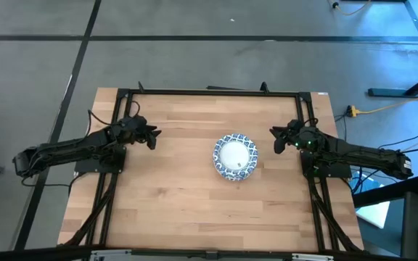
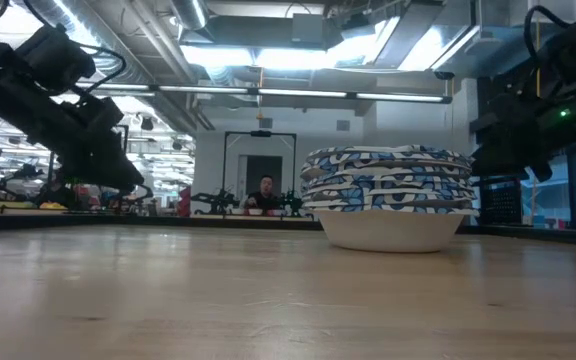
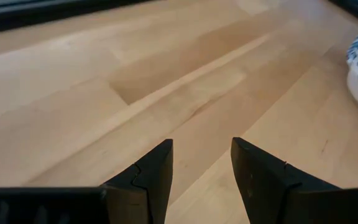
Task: Nest bowls inside each other
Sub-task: Return to Home Position
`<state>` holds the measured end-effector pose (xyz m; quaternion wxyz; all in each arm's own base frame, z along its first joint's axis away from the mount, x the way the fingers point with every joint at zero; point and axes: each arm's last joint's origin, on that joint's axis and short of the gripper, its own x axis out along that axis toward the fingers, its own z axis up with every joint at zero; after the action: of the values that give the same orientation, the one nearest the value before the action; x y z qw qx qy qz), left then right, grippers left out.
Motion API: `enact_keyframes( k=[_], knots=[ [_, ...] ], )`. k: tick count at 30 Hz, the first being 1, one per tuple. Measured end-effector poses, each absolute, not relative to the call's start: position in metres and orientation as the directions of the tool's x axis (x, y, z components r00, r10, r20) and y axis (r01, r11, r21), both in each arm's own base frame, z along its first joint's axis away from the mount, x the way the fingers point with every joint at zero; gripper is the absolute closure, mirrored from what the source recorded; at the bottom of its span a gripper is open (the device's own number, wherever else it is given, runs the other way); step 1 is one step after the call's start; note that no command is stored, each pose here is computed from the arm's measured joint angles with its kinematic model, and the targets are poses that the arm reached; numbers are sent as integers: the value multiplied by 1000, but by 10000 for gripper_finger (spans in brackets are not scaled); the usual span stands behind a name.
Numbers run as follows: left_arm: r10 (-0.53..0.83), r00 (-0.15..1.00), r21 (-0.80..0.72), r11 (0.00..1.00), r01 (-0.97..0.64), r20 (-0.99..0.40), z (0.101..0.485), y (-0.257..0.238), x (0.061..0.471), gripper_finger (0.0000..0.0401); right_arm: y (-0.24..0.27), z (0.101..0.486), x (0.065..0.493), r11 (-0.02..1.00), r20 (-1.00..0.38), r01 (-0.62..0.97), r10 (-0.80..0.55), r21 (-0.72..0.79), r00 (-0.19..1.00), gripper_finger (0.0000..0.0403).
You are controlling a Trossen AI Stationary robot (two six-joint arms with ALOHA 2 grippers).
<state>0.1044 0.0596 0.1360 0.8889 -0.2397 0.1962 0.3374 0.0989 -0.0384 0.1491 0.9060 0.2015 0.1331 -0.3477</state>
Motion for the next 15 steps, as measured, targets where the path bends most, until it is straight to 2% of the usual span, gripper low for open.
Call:
enact_keyframes(
  k=[15],
  knots=[
    [514,667,-312,614,-725,-539,133,59,102,244,-38,149,99,694,-384,678,-573,242,724,305]
  ],
)
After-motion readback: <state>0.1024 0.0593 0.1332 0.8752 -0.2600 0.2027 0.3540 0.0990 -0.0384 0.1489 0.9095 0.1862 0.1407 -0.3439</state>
